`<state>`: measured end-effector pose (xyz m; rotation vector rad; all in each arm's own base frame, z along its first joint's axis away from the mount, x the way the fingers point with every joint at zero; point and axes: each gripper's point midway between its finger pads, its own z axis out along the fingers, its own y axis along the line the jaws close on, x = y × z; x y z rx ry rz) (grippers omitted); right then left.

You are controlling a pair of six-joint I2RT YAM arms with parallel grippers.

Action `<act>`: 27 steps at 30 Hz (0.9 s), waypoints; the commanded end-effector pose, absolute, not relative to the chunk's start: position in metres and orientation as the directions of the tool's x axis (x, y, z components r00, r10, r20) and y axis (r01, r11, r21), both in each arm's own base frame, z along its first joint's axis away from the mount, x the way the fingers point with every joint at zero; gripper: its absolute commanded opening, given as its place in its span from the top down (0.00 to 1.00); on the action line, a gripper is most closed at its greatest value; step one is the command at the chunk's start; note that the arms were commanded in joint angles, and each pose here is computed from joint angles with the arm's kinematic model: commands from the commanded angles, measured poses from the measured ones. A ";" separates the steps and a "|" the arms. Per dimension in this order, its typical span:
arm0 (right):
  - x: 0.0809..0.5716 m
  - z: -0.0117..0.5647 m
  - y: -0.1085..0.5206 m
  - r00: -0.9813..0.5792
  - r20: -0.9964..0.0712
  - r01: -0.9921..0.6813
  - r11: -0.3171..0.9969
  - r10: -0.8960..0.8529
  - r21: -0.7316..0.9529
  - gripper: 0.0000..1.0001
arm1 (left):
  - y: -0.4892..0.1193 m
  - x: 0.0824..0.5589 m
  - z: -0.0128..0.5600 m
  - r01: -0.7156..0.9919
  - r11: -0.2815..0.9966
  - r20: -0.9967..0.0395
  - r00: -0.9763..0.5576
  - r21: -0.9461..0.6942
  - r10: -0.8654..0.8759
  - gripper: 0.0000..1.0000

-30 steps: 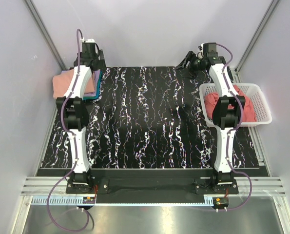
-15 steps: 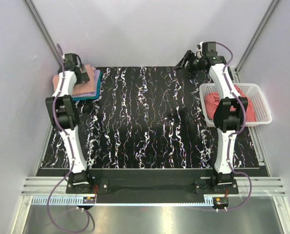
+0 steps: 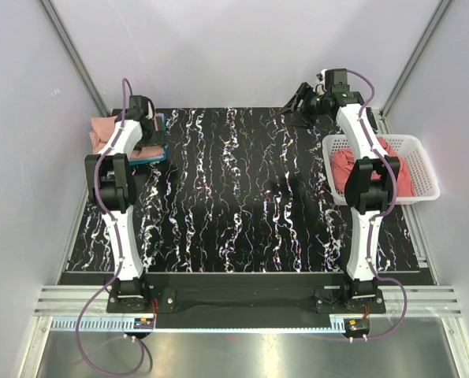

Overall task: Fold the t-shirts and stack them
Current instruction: Neatly place the folded tshirt to the corner

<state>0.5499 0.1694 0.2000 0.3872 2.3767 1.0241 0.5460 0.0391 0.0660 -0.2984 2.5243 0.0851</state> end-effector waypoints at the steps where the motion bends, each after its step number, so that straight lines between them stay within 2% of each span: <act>1: 0.548 0.247 0.173 -0.791 -0.420 -0.017 0.670 0.445 0.742 0.31 | 0.029 0.527 0.097 -0.187 0.981 -0.579 -0.796 -0.046 -0.179 0.19; 4: 0.542 0.251 0.174 -0.792 -0.419 -0.014 0.673 0.443 0.739 0.31 | 0.030 0.515 0.099 -0.187 0.982 -0.563 -0.809 -0.029 -0.171 0.20; 10: 0.523 0.268 0.174 -0.788 -0.451 -0.030 0.706 0.418 0.707 0.30 | 0.057 0.521 0.153 -0.271 0.963 -0.673 -0.714 0.012 -0.192 0.15; 17: 0.506 0.277 0.178 -0.772 -0.475 -0.045 0.709 0.422 0.703 0.29 | 0.101 0.531 0.152 -0.396 0.918 -0.664 -0.679 -0.030 -0.314 0.17; 20: 0.505 0.279 0.181 -0.765 -0.474 -0.050 0.694 0.435 0.718 0.30 | 0.122 0.531 0.140 -0.435 0.899 -0.650 -0.670 -0.047 -0.358 0.21; 21: 0.506 0.280 0.182 -0.763 -0.473 -0.051 0.689 0.440 0.723 0.30 | 0.130 0.532 0.132 -0.446 0.894 -0.637 -0.676 -0.045 -0.369 0.25; 27: 0.511 0.284 0.185 -0.757 -0.493 -0.086 0.683 0.428 0.725 0.30 | 0.154 0.538 0.109 -0.484 0.873 -0.615 -0.708 0.062 -0.349 0.37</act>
